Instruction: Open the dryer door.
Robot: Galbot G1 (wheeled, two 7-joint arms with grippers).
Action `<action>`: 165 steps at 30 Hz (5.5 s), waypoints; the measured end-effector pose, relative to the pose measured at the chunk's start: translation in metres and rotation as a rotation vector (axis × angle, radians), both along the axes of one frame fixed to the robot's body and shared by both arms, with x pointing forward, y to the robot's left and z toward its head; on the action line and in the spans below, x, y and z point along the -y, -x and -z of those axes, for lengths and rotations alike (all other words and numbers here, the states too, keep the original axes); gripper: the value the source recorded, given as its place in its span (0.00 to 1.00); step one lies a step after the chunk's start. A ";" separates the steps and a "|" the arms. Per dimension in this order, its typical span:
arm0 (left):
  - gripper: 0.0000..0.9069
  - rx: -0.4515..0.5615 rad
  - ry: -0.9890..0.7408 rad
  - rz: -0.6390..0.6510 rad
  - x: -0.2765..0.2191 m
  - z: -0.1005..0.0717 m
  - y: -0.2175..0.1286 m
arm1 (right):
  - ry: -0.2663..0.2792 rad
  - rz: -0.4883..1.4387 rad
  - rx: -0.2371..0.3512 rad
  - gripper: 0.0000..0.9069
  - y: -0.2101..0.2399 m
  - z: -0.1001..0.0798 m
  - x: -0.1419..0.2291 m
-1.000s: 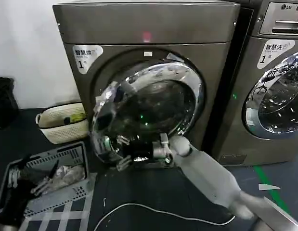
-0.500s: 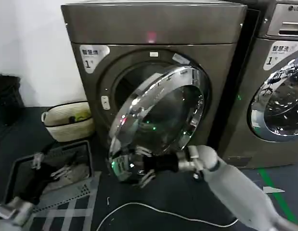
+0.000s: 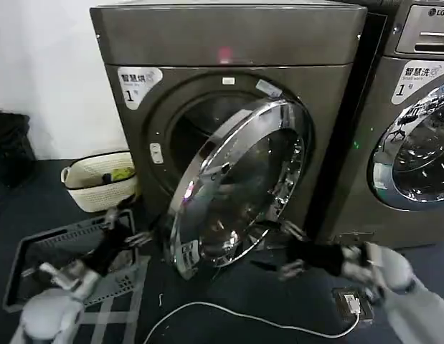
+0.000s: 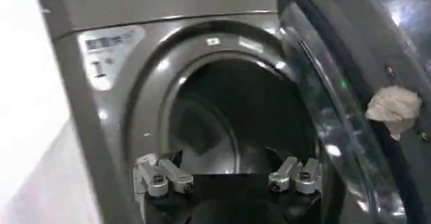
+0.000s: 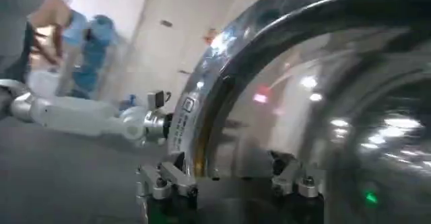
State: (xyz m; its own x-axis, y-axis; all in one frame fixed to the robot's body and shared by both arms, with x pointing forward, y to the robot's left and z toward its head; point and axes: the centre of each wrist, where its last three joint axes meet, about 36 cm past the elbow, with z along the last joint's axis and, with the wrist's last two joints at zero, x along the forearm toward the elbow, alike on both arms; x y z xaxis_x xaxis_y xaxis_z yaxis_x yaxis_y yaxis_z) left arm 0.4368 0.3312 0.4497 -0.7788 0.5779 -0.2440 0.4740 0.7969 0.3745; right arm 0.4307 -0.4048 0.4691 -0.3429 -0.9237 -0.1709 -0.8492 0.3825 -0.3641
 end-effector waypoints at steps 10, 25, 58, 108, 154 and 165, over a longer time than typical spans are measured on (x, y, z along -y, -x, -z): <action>1.00 0.002 -0.018 0.162 0.042 0.003 -0.034 | 0.023 0.465 0.148 1.00 0.133 0.005 0.078; 1.00 0.026 -0.032 0.405 0.136 -0.006 -0.083 | 0.295 1.983 0.271 1.00 0.384 0.011 0.204; 1.00 0.065 -0.084 0.727 0.380 -0.026 -0.131 | 0.513 3.209 0.462 1.00 0.662 -0.067 0.250; 1.00 0.505 -1.782 0.595 -0.101 -0.103 -0.140 | 0.162 2.884 0.376 1.00 0.552 -0.041 0.309; 1.00 0.223 -2.411 0.623 -0.189 -0.089 -0.155 | 0.177 2.810 0.353 1.00 0.537 -0.025 0.301; 1.00 0.172 -2.397 0.656 -0.201 -0.074 -0.146 | 0.182 2.814 0.328 1.00 0.536 -0.023 0.300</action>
State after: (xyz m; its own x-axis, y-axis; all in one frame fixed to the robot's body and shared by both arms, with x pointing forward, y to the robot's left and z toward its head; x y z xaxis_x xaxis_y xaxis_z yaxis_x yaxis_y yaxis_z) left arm 0.5831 0.5324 0.5235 -0.5308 -0.1034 0.8411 0.2569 -0.9654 0.0435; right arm -0.1055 -0.7046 0.4919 0.0225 0.9126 -0.4083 0.8896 -0.2046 -0.4084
